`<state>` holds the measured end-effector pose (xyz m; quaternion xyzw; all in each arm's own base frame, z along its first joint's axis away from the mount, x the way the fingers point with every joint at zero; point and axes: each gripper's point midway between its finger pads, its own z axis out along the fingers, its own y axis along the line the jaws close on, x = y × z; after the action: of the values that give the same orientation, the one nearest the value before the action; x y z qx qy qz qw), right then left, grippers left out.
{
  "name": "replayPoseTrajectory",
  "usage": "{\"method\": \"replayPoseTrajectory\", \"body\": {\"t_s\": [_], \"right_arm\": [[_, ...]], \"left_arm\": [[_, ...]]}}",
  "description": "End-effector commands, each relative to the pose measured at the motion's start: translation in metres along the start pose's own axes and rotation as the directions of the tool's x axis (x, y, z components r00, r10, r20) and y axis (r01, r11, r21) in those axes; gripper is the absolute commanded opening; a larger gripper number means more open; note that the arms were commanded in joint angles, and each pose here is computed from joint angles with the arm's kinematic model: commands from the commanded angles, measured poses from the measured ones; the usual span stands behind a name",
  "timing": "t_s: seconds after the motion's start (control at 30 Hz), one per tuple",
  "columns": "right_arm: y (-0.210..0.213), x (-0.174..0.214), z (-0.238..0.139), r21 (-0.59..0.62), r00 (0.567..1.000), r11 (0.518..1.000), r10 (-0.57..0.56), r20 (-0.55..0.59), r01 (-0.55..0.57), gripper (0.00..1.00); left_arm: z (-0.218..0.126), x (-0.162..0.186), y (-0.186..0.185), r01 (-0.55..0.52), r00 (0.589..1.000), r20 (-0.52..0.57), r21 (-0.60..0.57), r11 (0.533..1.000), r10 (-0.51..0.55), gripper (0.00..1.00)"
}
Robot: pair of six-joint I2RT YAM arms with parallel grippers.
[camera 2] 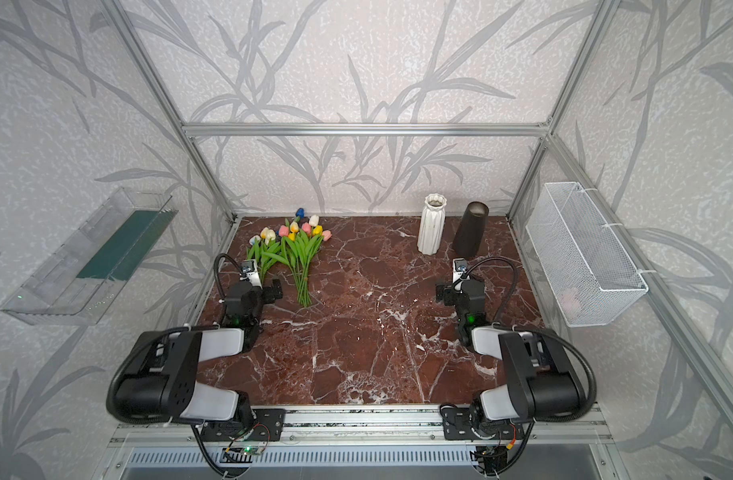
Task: Arrange the flowers into the vase
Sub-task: 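Grasp the white vase with the right gripper while the left moves to the tulips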
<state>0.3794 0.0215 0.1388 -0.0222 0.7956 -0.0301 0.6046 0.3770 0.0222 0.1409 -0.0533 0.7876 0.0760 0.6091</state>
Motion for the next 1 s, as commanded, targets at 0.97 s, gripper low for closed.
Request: {"method": "replayPoseTrajectory", "body": {"t_s": [0.97], "right_arm": [[0.039, -0.16, 0.089, -0.247, 0.975, 0.962, 0.061, -0.216, -0.115, 0.99]], "left_arm": [[-0.008, -0.104, -0.229, 0.101, 0.988, -0.154, 0.628, 0.772, -0.004, 0.99]]}}
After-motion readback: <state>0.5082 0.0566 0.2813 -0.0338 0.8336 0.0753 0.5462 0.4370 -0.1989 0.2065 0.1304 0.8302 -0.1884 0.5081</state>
